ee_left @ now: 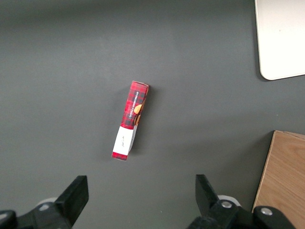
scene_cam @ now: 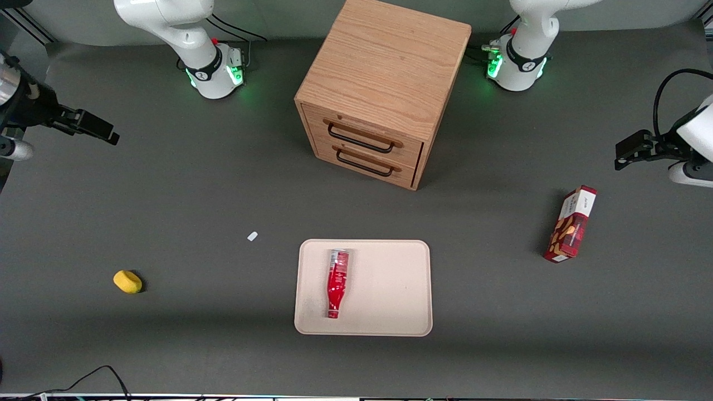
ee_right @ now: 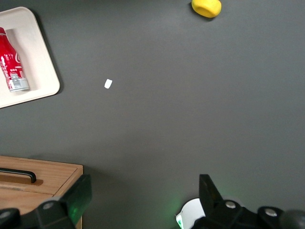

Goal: Place coke bottle on tray

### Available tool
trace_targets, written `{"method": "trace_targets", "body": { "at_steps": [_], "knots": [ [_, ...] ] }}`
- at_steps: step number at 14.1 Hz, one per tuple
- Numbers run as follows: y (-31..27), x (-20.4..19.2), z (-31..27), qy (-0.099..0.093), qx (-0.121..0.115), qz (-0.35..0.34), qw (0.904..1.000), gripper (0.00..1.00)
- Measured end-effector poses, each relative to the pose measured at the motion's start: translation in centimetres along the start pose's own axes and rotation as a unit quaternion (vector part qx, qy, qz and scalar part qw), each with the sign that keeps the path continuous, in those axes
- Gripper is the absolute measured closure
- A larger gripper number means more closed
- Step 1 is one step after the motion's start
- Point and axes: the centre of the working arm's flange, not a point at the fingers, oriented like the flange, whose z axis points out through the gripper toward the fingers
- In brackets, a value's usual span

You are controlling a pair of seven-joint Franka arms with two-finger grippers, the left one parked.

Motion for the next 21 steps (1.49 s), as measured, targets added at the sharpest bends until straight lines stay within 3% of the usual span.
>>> {"method": "trace_targets", "body": {
  "at_steps": [21],
  "knots": [
    [-1.1, 0.1, 0.9, 0.009, 0.001, -0.006, 0.9999, 0.0]
  ]
}}
